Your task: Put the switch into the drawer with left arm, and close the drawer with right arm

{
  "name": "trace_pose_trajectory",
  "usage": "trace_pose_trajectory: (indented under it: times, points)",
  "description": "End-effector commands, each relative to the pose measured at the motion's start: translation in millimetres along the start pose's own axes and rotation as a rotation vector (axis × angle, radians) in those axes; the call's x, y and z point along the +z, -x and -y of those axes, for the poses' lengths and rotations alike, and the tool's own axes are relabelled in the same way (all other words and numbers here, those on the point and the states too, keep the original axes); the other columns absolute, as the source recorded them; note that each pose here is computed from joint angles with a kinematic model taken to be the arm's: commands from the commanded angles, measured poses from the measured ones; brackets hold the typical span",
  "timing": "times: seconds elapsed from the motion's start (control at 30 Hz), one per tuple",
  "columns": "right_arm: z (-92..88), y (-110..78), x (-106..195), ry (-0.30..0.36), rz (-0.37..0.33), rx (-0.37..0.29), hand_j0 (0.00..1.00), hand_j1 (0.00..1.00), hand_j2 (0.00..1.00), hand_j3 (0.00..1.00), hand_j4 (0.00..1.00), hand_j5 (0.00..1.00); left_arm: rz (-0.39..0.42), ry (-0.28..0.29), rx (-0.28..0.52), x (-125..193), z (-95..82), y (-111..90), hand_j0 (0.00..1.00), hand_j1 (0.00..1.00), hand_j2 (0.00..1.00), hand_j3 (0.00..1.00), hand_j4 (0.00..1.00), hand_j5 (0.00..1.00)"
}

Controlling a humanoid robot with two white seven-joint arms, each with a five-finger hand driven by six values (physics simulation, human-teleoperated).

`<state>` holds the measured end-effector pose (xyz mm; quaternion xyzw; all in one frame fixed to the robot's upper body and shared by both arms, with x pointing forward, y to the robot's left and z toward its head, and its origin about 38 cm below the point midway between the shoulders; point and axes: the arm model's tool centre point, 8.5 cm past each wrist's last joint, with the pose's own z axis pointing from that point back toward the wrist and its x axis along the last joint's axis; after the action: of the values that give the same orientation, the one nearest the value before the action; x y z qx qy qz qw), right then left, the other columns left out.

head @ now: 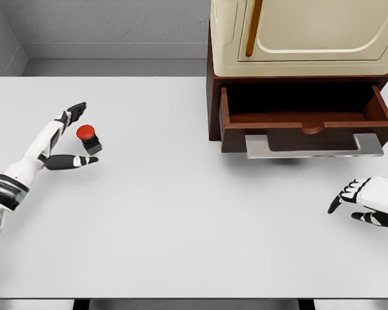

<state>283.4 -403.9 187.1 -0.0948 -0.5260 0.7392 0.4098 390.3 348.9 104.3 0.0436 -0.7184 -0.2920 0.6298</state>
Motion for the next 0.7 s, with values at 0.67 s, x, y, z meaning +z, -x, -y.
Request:
trace_pose_trajectory:
  times: [0.67]
  points:
    - [-1.2,-1.3,-2,0.014,0.006,-0.014,0.61,0.61,0.61,0.61,0.61,0.61,0.003,-0.026,0.169,-18,13.5,20,0.96,0.96,0.96,0.96,0.96,0.96]
